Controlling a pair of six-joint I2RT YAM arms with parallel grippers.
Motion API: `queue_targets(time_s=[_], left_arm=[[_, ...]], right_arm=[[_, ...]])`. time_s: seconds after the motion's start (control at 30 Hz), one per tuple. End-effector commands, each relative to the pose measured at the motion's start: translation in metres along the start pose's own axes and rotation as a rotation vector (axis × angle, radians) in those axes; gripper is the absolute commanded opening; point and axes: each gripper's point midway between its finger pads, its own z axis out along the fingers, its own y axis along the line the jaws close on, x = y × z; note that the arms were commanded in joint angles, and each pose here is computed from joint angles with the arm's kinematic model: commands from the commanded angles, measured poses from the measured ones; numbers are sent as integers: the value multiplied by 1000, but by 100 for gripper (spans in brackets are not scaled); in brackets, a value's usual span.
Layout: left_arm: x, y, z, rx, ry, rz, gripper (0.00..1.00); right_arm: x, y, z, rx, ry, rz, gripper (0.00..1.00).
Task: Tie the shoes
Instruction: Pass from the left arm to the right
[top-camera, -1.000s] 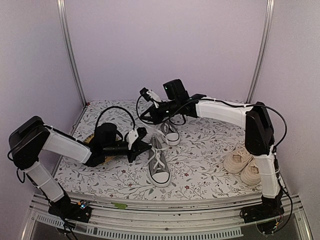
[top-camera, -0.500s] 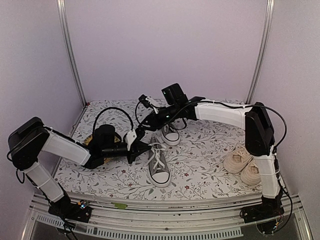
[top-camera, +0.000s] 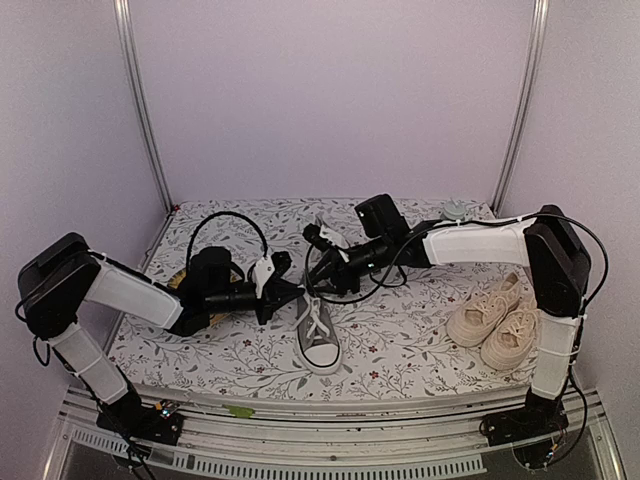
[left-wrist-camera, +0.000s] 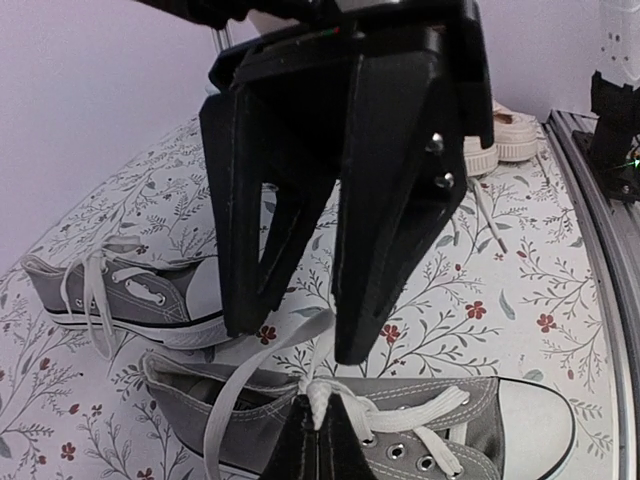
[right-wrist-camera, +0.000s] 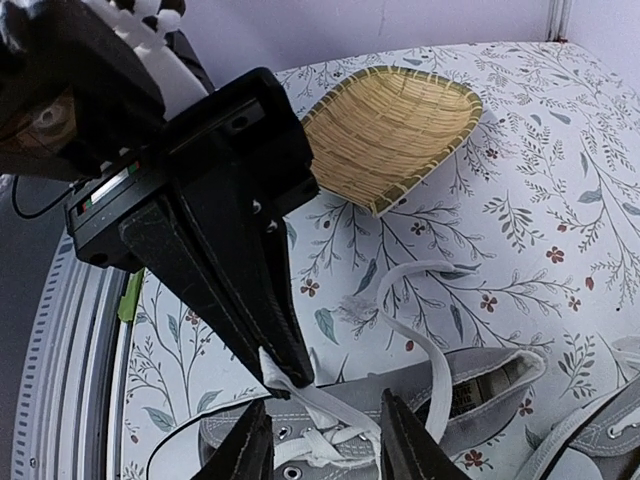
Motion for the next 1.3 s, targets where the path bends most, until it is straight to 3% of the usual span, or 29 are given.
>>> queue_targets(time_s=[0.0, 0.4, 0.6, 0.77, 0.97, 1.0, 1.07, 1.13, 1.17, 1.27], left_arm=[[-8, 2, 6, -1, -19, 7, 0], [-7, 4, 8, -4, -12, 6, 0], [-7, 4, 8, -5, -10, 6, 0], [-8, 5, 8, -1, -10, 9, 0], [-5, 7, 9, 2, 11, -2, 0], [-2, 9, 8, -5, 33, -15, 3], [5, 21, 6, -35, 98, -58, 29], [14, 36, -1, -71, 170, -125, 46], [18, 43, -6, -92, 198, -159, 53], [33, 52, -21, -133, 274, -264, 59]], right_arm=[[2, 2, 17, -16, -35, -83, 37], [24, 3, 32, -21, -8, -87, 34], [27, 0, 34, -8, -7, -87, 13], [29, 0, 35, -12, -5, -88, 12], [28, -1, 34, -2, -1, -91, 1], [29, -2, 33, 5, 1, -89, 1], [30, -2, 34, 4, 6, -85, 1], [31, -3, 34, 3, 12, -82, 1], [30, -3, 34, 6, 13, -84, 1], [31, -5, 33, 12, 15, -82, 1]])
